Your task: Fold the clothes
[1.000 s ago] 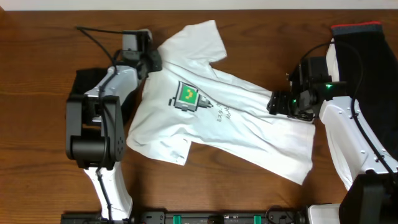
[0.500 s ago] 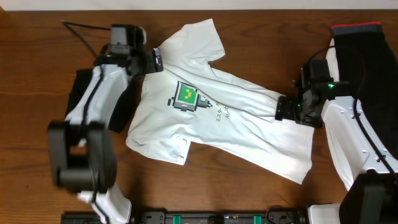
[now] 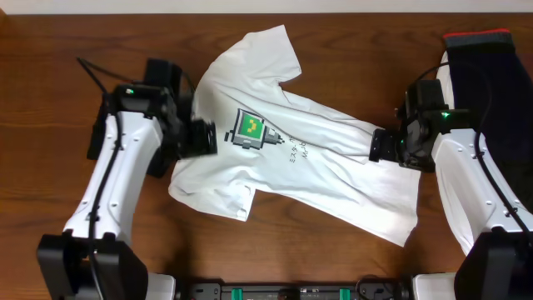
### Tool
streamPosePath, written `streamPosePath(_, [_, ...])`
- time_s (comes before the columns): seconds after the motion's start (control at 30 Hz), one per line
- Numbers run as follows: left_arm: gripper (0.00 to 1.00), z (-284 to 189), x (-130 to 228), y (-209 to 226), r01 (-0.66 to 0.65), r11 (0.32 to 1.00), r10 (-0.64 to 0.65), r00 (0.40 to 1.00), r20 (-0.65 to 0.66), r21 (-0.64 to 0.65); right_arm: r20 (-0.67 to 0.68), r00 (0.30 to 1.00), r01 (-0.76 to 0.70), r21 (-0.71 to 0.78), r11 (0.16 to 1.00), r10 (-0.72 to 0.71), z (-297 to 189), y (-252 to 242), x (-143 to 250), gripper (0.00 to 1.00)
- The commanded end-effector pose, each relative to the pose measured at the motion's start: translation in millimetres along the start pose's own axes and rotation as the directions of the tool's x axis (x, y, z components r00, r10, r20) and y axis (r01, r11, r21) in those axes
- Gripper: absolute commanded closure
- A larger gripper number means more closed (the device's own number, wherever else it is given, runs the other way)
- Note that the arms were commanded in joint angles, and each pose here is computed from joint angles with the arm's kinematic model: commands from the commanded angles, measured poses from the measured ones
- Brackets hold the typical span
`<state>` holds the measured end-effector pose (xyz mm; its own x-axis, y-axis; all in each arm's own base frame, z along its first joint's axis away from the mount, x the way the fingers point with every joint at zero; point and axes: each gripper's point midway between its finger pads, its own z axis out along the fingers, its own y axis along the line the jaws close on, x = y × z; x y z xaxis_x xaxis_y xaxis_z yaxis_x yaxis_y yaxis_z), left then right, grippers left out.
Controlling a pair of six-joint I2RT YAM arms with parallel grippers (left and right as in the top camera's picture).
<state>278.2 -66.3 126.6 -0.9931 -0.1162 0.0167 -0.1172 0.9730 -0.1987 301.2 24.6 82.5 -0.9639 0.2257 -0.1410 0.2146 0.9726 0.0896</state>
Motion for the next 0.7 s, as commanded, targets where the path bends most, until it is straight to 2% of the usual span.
streamPosePath(0.0, [0.22,28,36,-3,0.064,0.998,-0.060,0.987,-0.152,0.019,0.011,1.000,-0.015,0.012,1.000,0.014,-3,-3,-2,0.10])
streamPosePath(0.1, [0.24,55,65,-3,0.054,0.998,-0.048,0.970,-0.240,0.020,0.006,1.000,-0.015,0.013,1.000,0.015,-3,-4,-1,0.10])
streamPosePath(0.23, [0.25,88,87,-4,0.060,0.998,-0.055,0.961,-0.271,0.009,0.000,1.000,-0.015,0.015,1.000,0.015,-3,-4,1,0.09])
streamPosePath(0.33, [0.23,113,89,-7,0.038,0.999,-0.032,0.973,-0.230,0.021,0.000,1.000,-0.015,0.015,1.000,0.015,-3,-4,1,0.09])
streamPosePath(0.37, [0.20,119,89,-8,0.027,0.999,-0.020,0.977,-0.213,0.029,0.000,1.000,-0.015,0.015,1.000,0.015,-3,-4,0,0.09])
streamPosePath(0.53, [0.20,140,79,-10,-0.012,0.998,0.019,0.992,-0.125,0.056,-0.007,1.000,-0.015,0.017,1.000,0.015,-3,-5,2,0.09])
streamPosePath(0.6, [0.21,144,74,-3,-0.009,1.000,0.010,0.996,-0.092,0.018,-0.011,1.000,-0.015,0.018,1.000,0.015,-3,-5,3,0.09])
streamPosePath(0.67, [0.32,144,72,1,-0.009,1.000,0.009,0.997,-0.079,-0.006,-0.012,1.000,-0.015,0.019,1.000,0.015,-3,-5,3,0.09])
